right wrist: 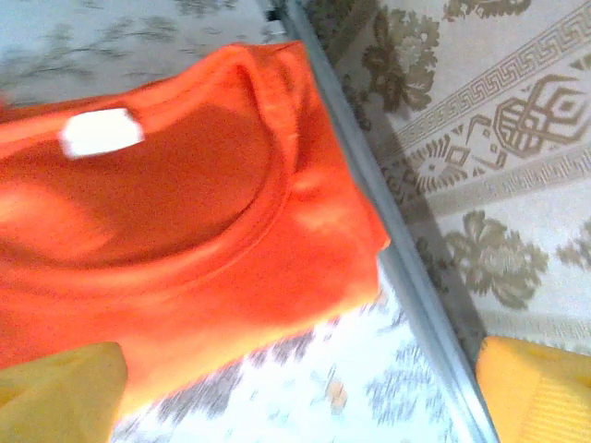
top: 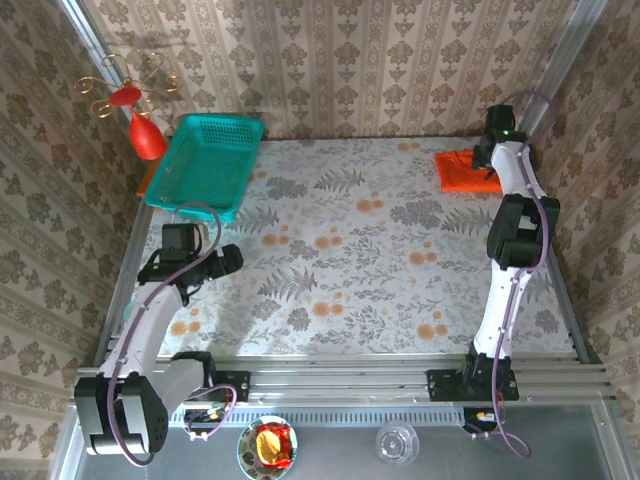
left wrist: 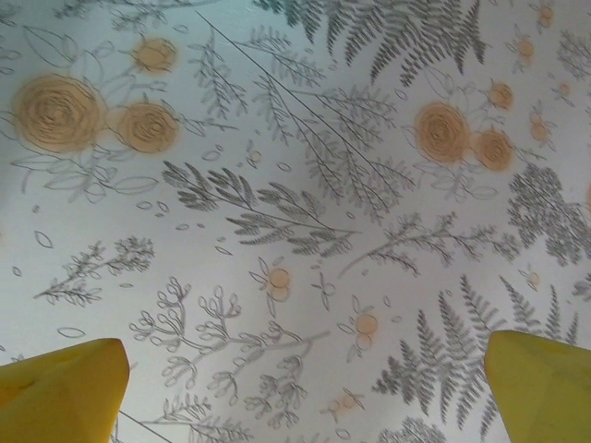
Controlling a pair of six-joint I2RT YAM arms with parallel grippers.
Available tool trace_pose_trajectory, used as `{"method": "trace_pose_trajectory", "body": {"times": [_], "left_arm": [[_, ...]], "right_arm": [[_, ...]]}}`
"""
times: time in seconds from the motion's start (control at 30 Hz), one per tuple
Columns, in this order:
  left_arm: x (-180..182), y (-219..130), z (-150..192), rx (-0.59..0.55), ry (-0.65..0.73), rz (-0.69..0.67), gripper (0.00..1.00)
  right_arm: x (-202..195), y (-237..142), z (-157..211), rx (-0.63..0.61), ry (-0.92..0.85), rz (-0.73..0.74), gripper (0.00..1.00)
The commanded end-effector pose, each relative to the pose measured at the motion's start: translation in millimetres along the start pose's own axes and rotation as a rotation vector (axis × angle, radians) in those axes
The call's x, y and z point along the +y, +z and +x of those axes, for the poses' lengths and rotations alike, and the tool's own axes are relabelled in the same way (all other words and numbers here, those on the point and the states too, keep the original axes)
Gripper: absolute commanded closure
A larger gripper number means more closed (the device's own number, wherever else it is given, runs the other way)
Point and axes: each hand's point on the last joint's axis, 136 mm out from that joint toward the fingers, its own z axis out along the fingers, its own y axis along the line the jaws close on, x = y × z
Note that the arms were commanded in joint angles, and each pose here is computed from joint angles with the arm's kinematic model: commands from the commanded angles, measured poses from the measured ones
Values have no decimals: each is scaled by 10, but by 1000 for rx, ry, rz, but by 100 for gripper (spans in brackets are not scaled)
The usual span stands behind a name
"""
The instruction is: Fold the inside-out t-shirt
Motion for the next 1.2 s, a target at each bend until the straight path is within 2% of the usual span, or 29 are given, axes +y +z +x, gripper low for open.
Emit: {"method": "trace_pose_trajectory", "body": {"times": [0.0,0.17,0.37,0.6,0.73,0.9,1.1,1.17], "left_arm": [[135,-41,-240,-138,-2,-72,0],[311,-35,-384,-248,38,-172,0],[440,33,-498,-363,106,-245,0],[329,141,-687,-474,277,-220,0],[298,297,-730,-532,363,-192,0],[275,381,-779,-615,348,-103,0],[128,426,-948,-719,392,-7,0],[148,479,-979,-701,392,-18,0]], "right_arm": [[82,-472,-19,-77,95,-59,0],[360,-786,494,-111,67,-145,0],[463,-841,1205,-79,68,-219,3],[452,-844,1676,-138,61,-275,4],[497,-876,1809,-221,86,-330,4],[592,-1124,1727,-394,113,-453,4],[441,-1300,1741,-523,144,-431,4],[424,-1357,1730,-586,140,-440,4]]}}
